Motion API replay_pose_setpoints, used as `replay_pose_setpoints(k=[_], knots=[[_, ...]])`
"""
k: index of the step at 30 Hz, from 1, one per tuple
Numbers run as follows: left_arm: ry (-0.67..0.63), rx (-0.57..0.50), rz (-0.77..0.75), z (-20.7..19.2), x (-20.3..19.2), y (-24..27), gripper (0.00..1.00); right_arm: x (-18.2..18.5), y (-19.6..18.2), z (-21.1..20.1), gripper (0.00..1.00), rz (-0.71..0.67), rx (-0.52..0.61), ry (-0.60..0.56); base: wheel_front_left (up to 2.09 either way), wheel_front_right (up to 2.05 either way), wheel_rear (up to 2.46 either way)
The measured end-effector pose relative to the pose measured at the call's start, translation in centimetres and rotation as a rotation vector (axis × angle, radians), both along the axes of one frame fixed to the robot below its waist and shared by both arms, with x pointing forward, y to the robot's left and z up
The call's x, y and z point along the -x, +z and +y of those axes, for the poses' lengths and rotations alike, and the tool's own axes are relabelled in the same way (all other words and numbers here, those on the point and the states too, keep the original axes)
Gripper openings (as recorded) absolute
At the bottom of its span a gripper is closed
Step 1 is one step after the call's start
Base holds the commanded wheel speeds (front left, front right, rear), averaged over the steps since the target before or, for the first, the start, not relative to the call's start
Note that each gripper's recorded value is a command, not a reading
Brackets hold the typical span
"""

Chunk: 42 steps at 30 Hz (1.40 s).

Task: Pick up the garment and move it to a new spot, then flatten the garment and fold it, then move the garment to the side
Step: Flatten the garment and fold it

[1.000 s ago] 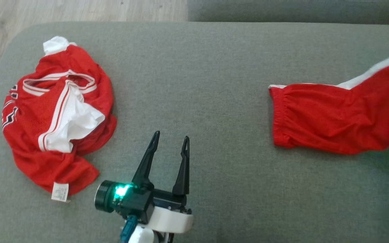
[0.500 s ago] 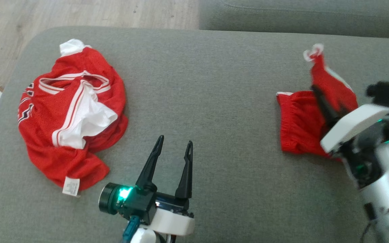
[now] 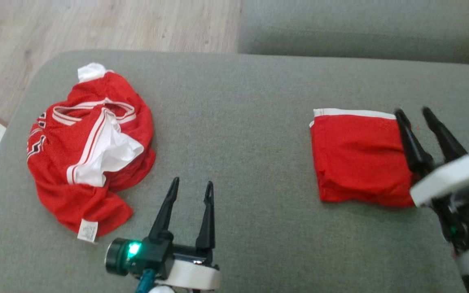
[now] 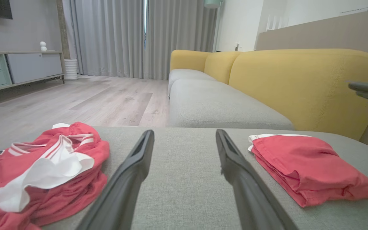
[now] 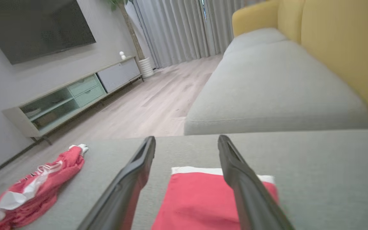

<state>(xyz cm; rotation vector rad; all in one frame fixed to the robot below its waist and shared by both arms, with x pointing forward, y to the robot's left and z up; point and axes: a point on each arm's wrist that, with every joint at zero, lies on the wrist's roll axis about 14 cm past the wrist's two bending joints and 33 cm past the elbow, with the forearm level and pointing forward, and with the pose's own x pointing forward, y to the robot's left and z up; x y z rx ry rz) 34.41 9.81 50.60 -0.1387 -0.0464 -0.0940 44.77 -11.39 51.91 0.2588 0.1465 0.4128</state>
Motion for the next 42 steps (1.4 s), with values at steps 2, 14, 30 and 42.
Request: replay_pose_setpoints(k=[2, 14, 30, 42], knots=[[0.020, 0.003, -0.006, 0.5, 0.4, 0.2, 1.00, 1.0, 0.1, -1.5, 1.00, -0.048, 0.044, -0.035, 0.00, 0.00, 0.00], [0.062, -0.004, 0.026, 2.3, 4.3, -1.4, 1.00, 9.4, -4.4, -5.3, 1.00, -0.116, 0.235, -0.130, 0.00, 0.00, 0.00], [0.104, -0.029, 0.054, 4.4, 5.3, -2.5, 1.00, 12.2, -5.7, -4.8, 1.00, -0.084, 0.202, -0.196, 0.00, 0.00, 0.00], [0.104, -0.038, 0.060, 4.6, 5.1, -2.8, 1.00, 12.4, -5.9, -5.0, 1.00, -0.078, 0.200, -0.207, 0.00, 0.00, 0.00]])
